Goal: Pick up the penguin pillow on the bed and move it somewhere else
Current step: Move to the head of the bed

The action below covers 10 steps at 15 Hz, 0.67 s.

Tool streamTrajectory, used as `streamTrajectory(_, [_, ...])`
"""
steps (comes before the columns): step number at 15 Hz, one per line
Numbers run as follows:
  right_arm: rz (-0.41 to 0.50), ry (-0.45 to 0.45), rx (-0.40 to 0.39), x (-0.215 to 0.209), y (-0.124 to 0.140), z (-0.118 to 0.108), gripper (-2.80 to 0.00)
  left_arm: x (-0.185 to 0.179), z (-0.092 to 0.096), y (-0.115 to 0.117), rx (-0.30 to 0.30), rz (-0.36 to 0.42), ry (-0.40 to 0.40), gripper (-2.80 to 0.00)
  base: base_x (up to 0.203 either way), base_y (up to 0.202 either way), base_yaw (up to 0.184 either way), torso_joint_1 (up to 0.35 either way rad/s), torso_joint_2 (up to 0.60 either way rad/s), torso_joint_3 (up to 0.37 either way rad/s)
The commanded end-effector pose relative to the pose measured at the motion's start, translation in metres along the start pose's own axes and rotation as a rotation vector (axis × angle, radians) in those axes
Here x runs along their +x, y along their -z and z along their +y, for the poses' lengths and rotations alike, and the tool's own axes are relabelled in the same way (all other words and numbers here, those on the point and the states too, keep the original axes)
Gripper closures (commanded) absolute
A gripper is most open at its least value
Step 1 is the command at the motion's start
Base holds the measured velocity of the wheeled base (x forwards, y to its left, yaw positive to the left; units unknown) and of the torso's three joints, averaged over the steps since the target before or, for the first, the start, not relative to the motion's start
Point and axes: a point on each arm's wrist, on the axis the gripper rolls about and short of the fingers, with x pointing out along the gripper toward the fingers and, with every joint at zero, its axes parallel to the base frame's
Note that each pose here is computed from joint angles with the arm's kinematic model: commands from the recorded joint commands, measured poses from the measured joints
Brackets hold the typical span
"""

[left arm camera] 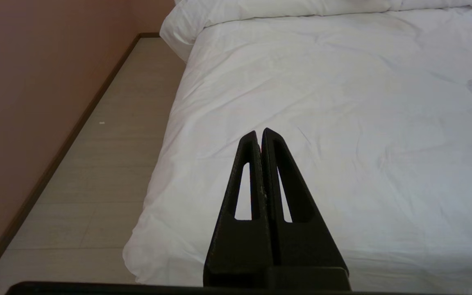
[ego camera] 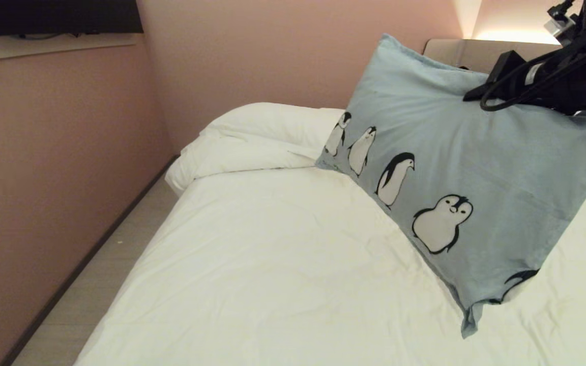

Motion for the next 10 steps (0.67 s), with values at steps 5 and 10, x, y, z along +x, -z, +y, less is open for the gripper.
streamTrajectory(5, [0.045, 0.066, 0.098, -0.036, 0.002, -0.005, 0.0, 0.0, 0.0, 0.0, 0.0, -0.001, -0.001, 0.0, 0.0, 0.0, 0.0, 0.0, 0.0, 0.0])
streamTrajectory(10, [0.047, 0.067, 0.099, -0.054, 0.007, -0.007, 0.0, 0.0, 0.0, 0.0, 0.0, -0.001, -0.001, 0.0, 0.0, 0.0, 0.0, 0.0, 0.0, 0.0])
